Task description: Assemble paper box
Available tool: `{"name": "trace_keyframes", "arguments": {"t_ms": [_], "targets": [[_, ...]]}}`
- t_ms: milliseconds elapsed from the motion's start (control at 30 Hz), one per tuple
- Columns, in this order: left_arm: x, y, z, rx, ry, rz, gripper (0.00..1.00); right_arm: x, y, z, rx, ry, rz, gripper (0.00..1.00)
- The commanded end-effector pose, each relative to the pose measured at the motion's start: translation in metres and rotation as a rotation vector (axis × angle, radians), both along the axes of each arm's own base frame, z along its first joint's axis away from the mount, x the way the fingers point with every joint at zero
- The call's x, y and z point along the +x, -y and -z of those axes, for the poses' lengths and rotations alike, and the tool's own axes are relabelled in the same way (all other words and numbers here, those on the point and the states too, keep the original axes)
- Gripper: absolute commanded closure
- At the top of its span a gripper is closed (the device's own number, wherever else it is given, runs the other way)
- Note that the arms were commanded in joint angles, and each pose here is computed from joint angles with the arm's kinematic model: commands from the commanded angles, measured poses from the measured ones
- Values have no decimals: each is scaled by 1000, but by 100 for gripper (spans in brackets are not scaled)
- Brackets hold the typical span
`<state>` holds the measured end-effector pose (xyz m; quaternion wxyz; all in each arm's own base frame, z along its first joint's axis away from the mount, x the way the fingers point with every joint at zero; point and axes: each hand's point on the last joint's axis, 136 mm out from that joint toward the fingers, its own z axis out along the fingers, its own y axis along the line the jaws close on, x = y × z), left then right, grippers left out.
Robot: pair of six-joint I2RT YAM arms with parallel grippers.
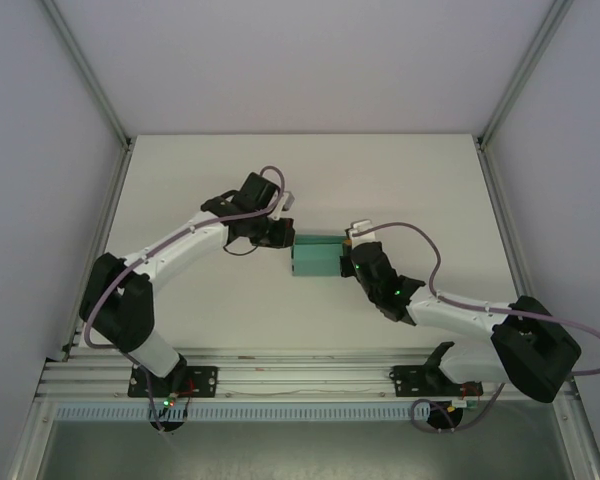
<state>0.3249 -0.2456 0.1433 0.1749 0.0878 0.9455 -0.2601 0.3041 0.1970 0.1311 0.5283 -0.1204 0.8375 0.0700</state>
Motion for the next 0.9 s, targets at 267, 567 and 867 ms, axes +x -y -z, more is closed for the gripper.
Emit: {"name": "trace_keyframes", "arguments": {"t_ms": [267, 567, 867], "targets": [[-28, 3, 42, 67, -60, -3, 100, -15, 6, 36, -76, -92, -10, 100], [-47, -11, 81, 212, -55, -9, 100, -24, 5, 46, -77, -73, -57, 100], [-50, -17, 94, 235, -22, -44, 100, -25, 7, 25, 0, -69, -23, 79]]}}
